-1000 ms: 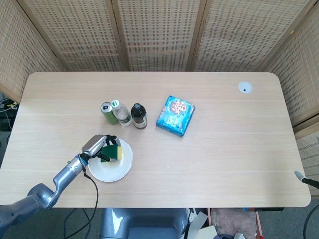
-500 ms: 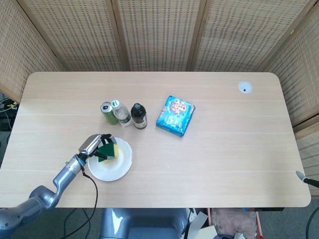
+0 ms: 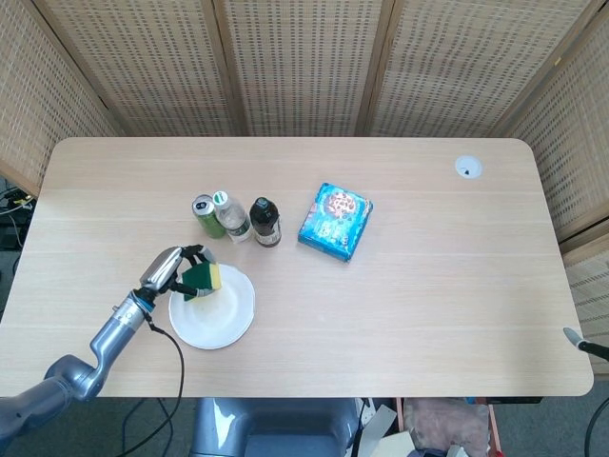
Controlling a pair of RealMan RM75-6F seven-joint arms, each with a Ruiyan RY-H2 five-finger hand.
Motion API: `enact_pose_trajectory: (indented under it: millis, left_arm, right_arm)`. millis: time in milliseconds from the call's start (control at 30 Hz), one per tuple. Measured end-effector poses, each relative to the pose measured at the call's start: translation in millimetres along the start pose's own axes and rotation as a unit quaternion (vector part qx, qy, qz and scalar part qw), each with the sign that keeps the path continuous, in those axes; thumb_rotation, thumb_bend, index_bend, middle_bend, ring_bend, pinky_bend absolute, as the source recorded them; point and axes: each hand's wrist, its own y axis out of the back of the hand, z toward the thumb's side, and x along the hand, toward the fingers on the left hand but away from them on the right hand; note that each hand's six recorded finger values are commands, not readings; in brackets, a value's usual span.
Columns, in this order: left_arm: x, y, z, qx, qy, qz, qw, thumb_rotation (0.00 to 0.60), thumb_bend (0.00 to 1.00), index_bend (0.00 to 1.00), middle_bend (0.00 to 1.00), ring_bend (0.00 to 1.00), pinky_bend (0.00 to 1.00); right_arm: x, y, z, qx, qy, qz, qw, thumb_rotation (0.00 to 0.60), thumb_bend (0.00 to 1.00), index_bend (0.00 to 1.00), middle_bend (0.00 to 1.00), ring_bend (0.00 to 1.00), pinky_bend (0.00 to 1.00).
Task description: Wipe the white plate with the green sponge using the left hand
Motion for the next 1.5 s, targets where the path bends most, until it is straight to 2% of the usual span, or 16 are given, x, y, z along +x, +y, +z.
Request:
enact_pose_trajectory:
  millis: [200,633,833,1000,1133,1500]
  left_arm:
    - [-3.7,-7.0,-11.4,0.001,0.029,-0.011,0.9995,0.6,0.11,0.6,0.48,0.4,0.46]
    - [-6.4,-38.4,-26.4,0.021,0.049,-0.036,0.9979,0.6,0.11,0.6,0.48,0.4,0.46]
    - [-7.1,-32.8,-21.2,0.008,0.035,-0.023,0.9991,0.6,0.11,0.6,0.48,0.4,0.46]
    - [-1.4,-9.5,-4.5,-0.016,0.007,0.013,0.9998,0.6,0.11,0.6,0.48,0.4,0.46]
    - [0.4,-1.4,0.4,-0.021,0.005,0.02,0.9996,0.6,0.11,0.6,0.48,0.4,0.46]
    - [-10.0,-33.7,-24.6,0.006,0.047,-0.019,0.9987,0.6,0.11,0.6,0.48,0.4,0.46]
  right_arm:
    - [1.0,0.1,1.5,-0.001,0.003,0.002,1.0,0.6,0.0,0.0,0.0,0.0,0.0]
    - [-0.6,0.6,-1.9,-0.007,-0.003,0.005,1.0,0.6,0.0,0.0,0.0,0.0,0.0]
    - [-0.7,0.3,-1.9,-0.009,-0.002,0.008,0.9999,0.6,0.0,0.0,0.0,0.0,0.0]
    - [0.1,0.3,-0.5,-0.01,0.001,0.008,0.9999,0.6,0.0,0.0,0.0,0.0,0.0]
    - [0.1,-0.3,0.1,-0.009,0.002,0.009,0.9999,0.6,0.0,0.0,0.0,0.0,0.0]
    - [-0.7,-0.6,-0.3,-0.011,0.001,0.01,0.9999,0.6,0.0,0.0,0.0,0.0,0.0]
